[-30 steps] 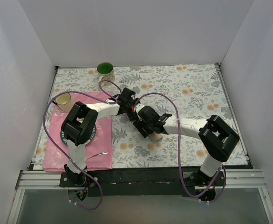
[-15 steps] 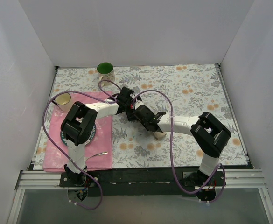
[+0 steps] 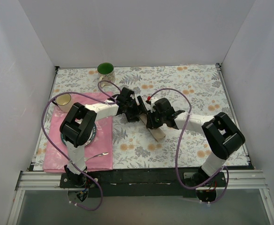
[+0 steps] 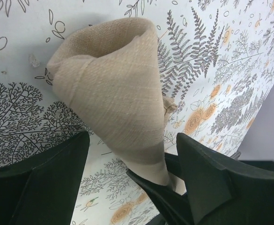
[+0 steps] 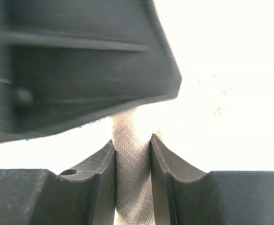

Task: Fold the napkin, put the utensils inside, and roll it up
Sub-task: Roll the napkin with the utensil

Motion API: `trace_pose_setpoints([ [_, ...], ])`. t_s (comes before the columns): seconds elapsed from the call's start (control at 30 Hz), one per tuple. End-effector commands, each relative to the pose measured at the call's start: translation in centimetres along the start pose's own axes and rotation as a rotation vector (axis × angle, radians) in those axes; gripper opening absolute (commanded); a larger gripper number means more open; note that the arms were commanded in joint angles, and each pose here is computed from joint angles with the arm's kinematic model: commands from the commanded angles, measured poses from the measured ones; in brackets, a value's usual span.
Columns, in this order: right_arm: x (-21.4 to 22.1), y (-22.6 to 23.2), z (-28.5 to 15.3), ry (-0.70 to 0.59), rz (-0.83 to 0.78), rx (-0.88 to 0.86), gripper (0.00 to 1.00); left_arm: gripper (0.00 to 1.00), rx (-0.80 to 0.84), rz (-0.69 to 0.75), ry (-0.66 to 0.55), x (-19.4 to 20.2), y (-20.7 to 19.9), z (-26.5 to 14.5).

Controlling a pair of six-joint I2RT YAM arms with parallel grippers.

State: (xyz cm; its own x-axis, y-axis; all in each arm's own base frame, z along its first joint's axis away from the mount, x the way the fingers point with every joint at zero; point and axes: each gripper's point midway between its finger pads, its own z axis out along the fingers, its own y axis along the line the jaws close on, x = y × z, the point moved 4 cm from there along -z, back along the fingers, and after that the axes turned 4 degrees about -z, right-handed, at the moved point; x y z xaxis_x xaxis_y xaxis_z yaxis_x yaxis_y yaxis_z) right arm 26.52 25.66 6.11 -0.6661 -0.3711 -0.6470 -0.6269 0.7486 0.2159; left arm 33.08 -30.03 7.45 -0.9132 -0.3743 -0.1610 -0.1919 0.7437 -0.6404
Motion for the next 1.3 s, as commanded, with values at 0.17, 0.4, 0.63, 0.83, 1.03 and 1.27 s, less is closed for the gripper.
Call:
trace_pose_setpoints([
  [0.17,-0.1,1.7,-0.4,-0.037,0.262,-0.407,0.38,0.77,-0.23,-0.029,0.017,3.0,4.1,0.9],
  [0.4,0.4,0.8,-0.8,-0.093,0.494,-0.583,0.4,0.73,-0.278,-0.027,-0.03,3.1,4.6,1.4],
  [0.63,0.5,0.4,-0.6,-0.098,0.566,-0.617,0.45,0.51,-0.317,0.024,-0.051,3.0,6.2,2.0],
  [0.83,1.3,-1.5,-0.2,-0.026,0.442,-0.4,0.55,0.44,-0.307,0.054,-0.046,3.1,6.2,1.8],
  [1.03,0.3,-2.4,-2.5,0.034,0.105,-0.063,0.68,0.43,-0.267,0.068,-0.024,3.2,5.3,1.5],
  [1.27,-0.3,-0.8,-3.3,0.067,-0.177,0.22,0.78,0.43,-0.218,0.051,0.044,3.7,4.7,1.8],
])
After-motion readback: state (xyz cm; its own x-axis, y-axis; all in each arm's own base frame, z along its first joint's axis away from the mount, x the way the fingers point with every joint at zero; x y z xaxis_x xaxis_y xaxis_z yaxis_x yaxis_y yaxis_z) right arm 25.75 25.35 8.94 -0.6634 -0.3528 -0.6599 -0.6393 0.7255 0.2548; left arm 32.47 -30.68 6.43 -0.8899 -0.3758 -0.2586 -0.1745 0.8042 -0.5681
